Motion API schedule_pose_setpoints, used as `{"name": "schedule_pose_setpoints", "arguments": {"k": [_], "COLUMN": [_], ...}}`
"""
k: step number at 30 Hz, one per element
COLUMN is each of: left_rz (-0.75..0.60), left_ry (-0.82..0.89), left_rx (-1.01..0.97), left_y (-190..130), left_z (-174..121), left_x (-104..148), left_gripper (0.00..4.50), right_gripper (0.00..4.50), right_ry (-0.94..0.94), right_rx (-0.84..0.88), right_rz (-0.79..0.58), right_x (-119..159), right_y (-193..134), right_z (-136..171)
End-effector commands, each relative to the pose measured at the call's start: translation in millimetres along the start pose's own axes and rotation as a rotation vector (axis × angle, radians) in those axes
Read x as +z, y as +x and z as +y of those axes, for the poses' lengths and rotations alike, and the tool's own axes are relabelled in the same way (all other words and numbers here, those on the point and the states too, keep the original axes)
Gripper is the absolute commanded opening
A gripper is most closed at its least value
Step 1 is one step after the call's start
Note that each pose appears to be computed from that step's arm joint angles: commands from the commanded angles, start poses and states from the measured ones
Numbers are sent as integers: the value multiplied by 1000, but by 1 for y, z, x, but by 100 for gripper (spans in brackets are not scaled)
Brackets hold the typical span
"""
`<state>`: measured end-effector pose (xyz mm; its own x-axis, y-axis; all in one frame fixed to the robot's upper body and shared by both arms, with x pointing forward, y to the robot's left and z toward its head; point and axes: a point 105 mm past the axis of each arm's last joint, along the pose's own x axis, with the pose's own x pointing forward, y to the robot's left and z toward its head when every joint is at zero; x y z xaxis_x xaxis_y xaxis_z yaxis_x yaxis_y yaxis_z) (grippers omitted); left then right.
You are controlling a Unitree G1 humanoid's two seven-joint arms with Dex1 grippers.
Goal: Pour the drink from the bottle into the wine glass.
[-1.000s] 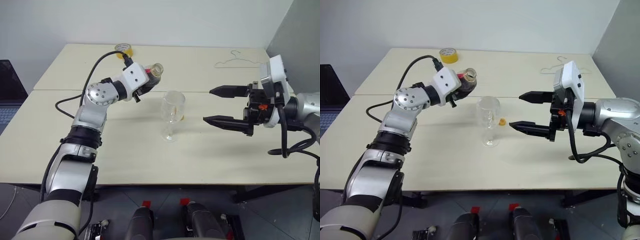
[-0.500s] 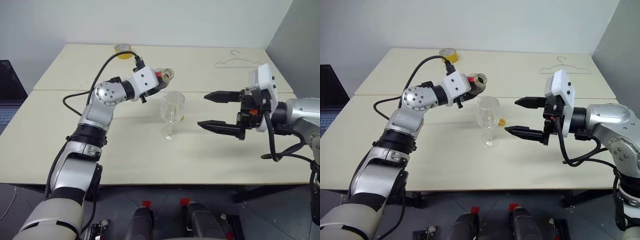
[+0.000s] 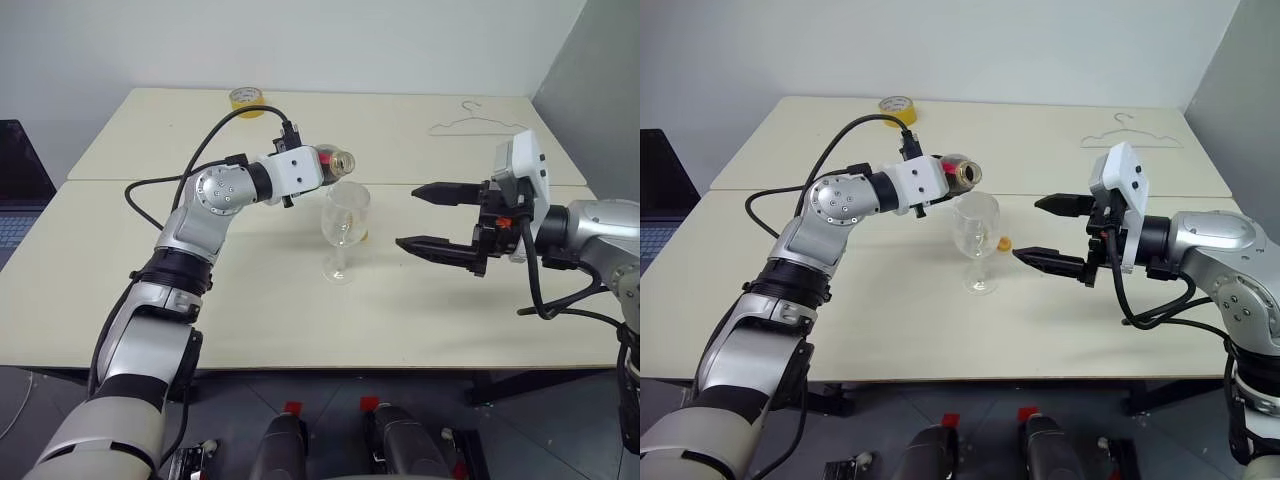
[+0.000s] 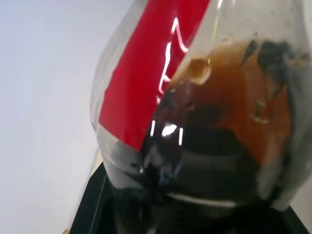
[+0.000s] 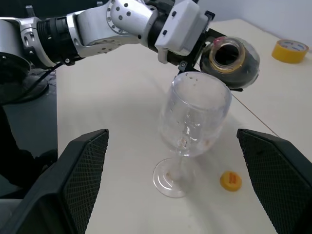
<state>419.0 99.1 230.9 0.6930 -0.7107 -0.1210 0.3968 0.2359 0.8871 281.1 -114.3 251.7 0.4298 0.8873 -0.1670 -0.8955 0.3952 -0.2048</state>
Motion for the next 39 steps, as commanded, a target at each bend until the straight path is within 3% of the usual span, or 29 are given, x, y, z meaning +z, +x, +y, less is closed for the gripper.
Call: {"name": "schedule_pose_setpoints", "arguments": {"k": [1,39], "left_rz": [-56,-52], "left_ry": [93,324], "left_rx": [60,128], "left_y": [-3,-12], "left_z": [22,35], "left_x": [20,18], "left_gripper": [177,177], "right_gripper": [450,450], "right_ry": [-42,-41], "right_rx": [-61,-84], "right_rz": [-11,3], "right_x": [7,3], "right_y": [-9,-14], "right_z": [-9,-14]}}
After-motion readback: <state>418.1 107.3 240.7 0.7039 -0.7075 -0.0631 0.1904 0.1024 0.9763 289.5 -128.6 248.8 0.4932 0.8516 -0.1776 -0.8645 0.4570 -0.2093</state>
